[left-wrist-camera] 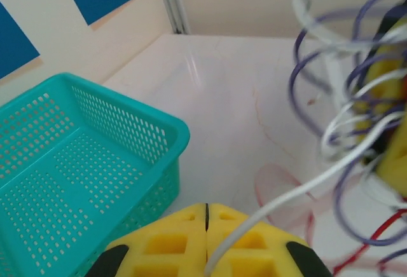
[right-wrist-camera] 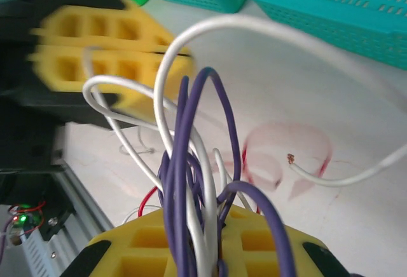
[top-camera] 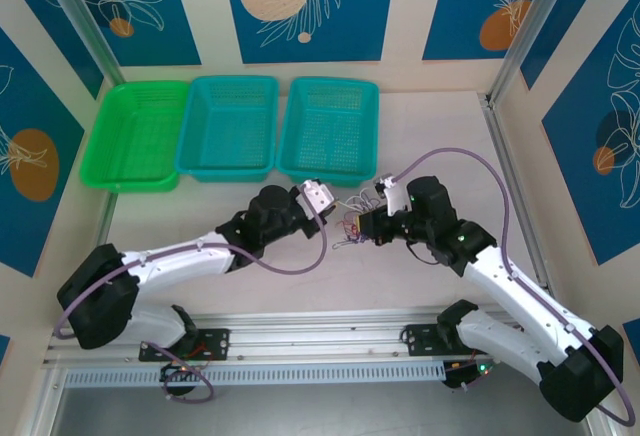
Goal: Untangle the cables
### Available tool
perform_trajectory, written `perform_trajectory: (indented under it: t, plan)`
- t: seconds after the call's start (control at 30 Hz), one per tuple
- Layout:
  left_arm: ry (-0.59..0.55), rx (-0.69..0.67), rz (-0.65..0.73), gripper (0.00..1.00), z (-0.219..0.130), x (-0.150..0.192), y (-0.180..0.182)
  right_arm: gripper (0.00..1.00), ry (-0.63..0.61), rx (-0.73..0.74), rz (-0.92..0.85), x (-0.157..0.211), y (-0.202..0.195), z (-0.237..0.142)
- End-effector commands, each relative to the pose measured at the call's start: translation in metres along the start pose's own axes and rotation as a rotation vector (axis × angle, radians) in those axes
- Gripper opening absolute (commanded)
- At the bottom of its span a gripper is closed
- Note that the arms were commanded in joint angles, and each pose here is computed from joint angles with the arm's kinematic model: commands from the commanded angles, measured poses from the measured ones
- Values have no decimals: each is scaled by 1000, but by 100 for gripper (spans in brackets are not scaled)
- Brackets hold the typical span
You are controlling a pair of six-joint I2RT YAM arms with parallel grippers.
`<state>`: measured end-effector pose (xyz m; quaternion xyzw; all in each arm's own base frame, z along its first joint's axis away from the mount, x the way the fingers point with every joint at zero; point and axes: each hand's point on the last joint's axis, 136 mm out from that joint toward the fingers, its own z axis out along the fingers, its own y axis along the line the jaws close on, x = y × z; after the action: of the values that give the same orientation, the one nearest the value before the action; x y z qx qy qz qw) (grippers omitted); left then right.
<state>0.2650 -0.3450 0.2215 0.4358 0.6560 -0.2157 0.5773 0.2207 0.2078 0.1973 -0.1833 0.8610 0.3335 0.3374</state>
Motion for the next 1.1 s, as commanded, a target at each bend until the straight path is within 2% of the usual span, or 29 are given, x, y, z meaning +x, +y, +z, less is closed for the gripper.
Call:
perform_trajectory:
  t: [0.0,0.1,0.17,0.23,0.33,0.37,0.43,0.57,0.7,0.77,0.8,0.87,0.97,1.07]
  plan:
    - [-48,9,-43,0,-16,-17,-3,8,-24,176,63,-3,-32,5]
    - [-79,-20,-77,0,-32,-23,3,10,-31,470,167,6,-86,-1]
    - [-86,-61,-93,0,-44,-25,10,15,-33,679,273,18,-124,-17]
    - [-85,-123,-108,0,-57,-26,20,20,-31,751,371,29,-146,-26]
    - [-80,-245,-136,0,-77,-23,41,30,-39,714,516,45,-163,-27]
    - [-77,-286,-147,0,-83,-21,48,30,-47,691,567,50,-168,-27]
    - [-59,-351,-172,0,-92,-13,60,29,-62,657,652,59,-176,-27]
    - [-21,-478,-263,0,-108,8,83,19,-99,628,759,70,-187,-30]
    - [-15,-474,-331,0,-112,22,86,19,-118,546,747,64,-179,-26]
    - [-9,-463,-359,0,-110,28,84,27,-120,425,698,53,-161,-17]
    - [-7,-463,-369,0,-110,29,84,37,-116,372,675,48,-152,-14]
    - [3,-475,-388,0,-110,33,85,69,-112,336,656,40,-141,-15]
    - [17,-499,-415,0,-114,33,91,98,-160,372,670,26,-135,-32]
    - [67,-548,-456,0,-120,42,102,99,-257,319,629,1,-117,-50]
